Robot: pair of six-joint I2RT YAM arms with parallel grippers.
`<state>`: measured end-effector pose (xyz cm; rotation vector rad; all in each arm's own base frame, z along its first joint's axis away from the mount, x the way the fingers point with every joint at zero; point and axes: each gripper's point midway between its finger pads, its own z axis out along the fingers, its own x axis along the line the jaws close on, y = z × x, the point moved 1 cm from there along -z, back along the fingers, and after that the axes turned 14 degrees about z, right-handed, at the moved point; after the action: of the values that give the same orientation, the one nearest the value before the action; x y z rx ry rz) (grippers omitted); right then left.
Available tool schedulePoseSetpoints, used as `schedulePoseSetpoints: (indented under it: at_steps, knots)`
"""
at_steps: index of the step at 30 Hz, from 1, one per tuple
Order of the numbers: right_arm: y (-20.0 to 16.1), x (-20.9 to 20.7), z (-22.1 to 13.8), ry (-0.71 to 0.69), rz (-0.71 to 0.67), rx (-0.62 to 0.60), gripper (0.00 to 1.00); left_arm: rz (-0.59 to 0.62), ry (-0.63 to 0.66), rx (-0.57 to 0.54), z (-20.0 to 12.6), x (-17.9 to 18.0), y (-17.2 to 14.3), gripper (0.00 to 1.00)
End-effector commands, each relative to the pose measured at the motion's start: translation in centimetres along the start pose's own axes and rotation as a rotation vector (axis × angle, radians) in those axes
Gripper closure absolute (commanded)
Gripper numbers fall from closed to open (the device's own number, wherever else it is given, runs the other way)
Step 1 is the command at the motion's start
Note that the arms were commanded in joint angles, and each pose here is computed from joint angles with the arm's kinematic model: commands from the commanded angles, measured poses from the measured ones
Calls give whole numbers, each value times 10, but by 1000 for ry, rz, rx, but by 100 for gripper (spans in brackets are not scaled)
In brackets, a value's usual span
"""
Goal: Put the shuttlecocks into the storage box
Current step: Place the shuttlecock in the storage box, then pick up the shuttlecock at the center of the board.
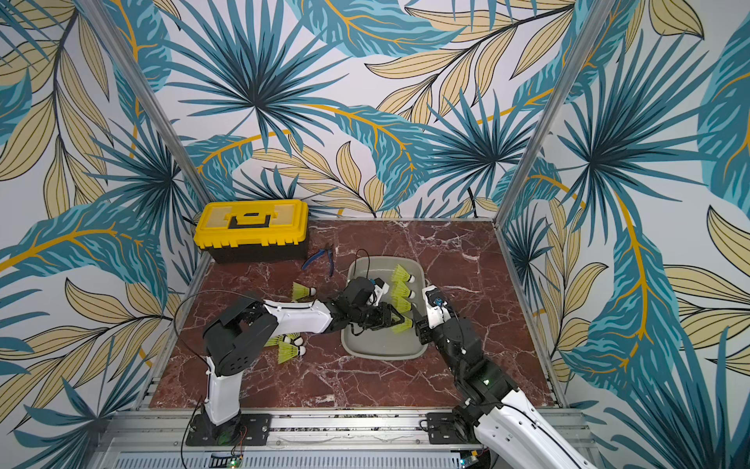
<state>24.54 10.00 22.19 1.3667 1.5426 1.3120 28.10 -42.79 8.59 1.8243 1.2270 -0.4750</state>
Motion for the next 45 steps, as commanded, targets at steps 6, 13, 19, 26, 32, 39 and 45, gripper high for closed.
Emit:
schedulePoseSetpoints:
  at_steps: [6, 13, 19, 26, 32, 39, 45]
  knots:
    - [-9, -5, 0, -25, 10, 13, 39, 110, 153, -85, -51, 2, 19, 49]
    - [-6, -8, 0, -45, 8, 0, 39, 129, 277, -154, -110, 27, 40, 48]
    - [-6, -10, 0, -59, 20, -3, 39, 139, 402, -231, -167, 54, 58, 46]
    - [-4, -14, 1, -85, 34, -13, 39, 102, 525, -331, -237, 95, 73, 45]
    - [-4, -15, 1, -90, 46, -15, 39, 76, 647, -403, -280, 130, 76, 41]
    - [-4, -16, 0, -95, 49, -11, 39, 31, 697, -407, -302, 167, 69, 40]
    - [-4, -17, -1, -101, 49, -8, 39, -23, 691, -367, -303, 193, 62, 40]
